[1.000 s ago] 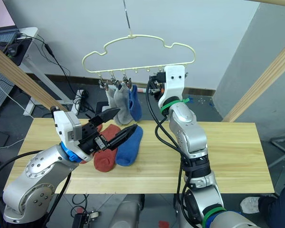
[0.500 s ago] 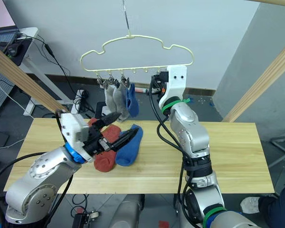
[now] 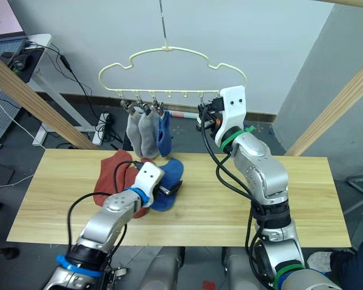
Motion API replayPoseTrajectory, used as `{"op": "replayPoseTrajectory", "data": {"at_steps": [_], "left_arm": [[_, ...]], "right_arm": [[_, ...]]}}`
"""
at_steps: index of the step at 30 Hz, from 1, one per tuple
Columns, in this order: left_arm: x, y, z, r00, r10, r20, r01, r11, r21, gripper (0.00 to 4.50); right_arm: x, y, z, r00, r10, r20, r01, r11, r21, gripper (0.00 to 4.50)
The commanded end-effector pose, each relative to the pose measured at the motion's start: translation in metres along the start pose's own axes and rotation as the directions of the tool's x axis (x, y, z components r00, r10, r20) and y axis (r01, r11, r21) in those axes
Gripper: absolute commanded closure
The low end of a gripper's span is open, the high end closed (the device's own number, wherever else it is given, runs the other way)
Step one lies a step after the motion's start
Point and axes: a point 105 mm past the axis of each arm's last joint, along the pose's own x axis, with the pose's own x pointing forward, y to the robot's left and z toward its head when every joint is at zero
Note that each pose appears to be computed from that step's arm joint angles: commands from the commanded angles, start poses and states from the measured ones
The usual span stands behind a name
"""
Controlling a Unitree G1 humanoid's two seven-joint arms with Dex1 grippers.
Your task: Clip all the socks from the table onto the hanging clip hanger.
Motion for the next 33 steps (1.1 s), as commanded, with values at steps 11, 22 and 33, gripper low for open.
{"op": "replayPoseTrajectory", "data": {"at_steps": [11, 22, 33], "left_arm": [[0.003, 0.003, -0.024, 0.996, -0.021, -0.092, 0.025, 0.999, 0.044, 0.61], [-0.001, -0.026, 0.009, 0.99, -0.124, 0.074, 0.119, 0.991, 0.067, 3.86], [-0.017, -0.051, 0.082, 0.903, -0.142, 0.406, 0.193, 0.977, -0.087, 4.48]], "right_arm": [[-0.005, -0.001, 0.003, 1.0, -0.024, 0.009, 0.024, 1.0, 0.016, 4.5], [-0.006, -0.009, 0.005, 0.999, -0.037, -0.002, 0.037, 0.999, 0.018, 4.5], [-0.01, -0.035, 0.013, 0.991, -0.076, -0.107, 0.101, 0.963, 0.25, 4.5]]}}
